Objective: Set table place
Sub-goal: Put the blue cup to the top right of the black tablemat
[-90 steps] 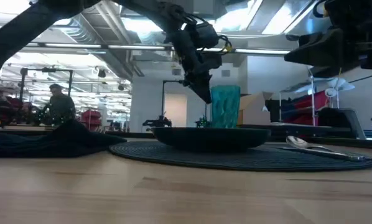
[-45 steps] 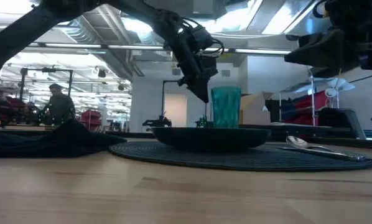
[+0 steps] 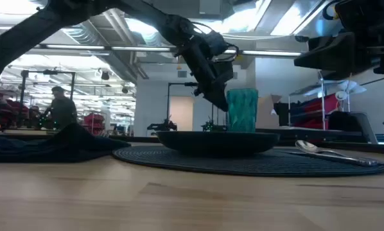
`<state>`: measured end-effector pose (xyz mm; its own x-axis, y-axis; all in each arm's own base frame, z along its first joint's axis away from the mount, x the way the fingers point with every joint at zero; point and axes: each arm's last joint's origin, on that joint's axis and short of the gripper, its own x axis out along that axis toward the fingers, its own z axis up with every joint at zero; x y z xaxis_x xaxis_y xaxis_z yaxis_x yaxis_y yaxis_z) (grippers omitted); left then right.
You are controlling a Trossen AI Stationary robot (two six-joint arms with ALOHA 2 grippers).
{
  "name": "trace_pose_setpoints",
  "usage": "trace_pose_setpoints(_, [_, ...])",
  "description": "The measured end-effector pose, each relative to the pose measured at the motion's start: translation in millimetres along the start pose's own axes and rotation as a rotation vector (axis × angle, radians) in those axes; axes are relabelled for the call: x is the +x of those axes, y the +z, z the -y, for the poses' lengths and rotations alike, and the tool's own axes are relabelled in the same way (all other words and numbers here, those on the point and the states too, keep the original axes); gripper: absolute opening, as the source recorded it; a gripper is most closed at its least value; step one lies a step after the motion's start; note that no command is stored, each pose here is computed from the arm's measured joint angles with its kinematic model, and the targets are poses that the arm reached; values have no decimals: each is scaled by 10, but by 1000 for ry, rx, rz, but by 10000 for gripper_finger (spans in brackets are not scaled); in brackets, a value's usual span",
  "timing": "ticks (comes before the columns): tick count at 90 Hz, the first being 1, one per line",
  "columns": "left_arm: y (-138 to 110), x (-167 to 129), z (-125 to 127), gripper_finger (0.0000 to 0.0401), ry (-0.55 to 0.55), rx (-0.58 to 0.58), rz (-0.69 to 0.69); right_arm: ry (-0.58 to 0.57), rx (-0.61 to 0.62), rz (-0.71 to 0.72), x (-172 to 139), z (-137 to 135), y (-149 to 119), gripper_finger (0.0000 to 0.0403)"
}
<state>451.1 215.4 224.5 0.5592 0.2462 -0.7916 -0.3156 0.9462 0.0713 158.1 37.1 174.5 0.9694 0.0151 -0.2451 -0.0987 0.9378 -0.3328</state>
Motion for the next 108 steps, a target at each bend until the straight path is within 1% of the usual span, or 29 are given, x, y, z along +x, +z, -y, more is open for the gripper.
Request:
trace_pose_setpoints(16, [52, 41, 133, 0, -17, 22, 46, 0, 0, -1, 0, 0, -1, 0])
trace_pose_setpoints(27, [47, 45, 206, 0, -27, 34, 36, -7, 0, -2, 0, 2, -1, 0])
trace_pose_setpoints(47, [55, -159, 285, 0, -36, 54, -8, -142, 0, -45, -1, 47, -8, 0])
trace_pose_setpoints(53, [44, -226, 286, 0, -35, 58, -33, -181, -6, -66, 11, 100, 41, 0])
trace_pose_setpoints(59, [36, -312, 294, 0, -28, 65, -57, -229, -13, -110, 24, 184, 109, 0])
trace_pose_setpoints(71, [53, -546, 267, 0, 44, 68, -76, -322, -64, -262, 19, 437, 282, 0])
trace_pose_setpoints(81, [65, -694, 203, 0, 69, 64, -73, -365, -128, -349, -23, 679, 425, 0])
trace_pose_setpoints(88, [86, -798, 141, 0, 69, 52, -51, -340, -169, -381, -63, 842, 501, 0])
trace_pose_setpoints(95, [92, -857, 65, 0, 32, 35, -32, -310, -199, -392, -102, 1000, 552, 0])
trace_pose_setpoints(102, [78, -864, -7, 0, -4, 19, -32, -268, -197, -420, -108, 1139, 546, 0])
trace_pose_setpoints(108, [59, -860, -53, 0, -13, 13, -42, -222, -187, -458, -92, 1240, 504, 2])
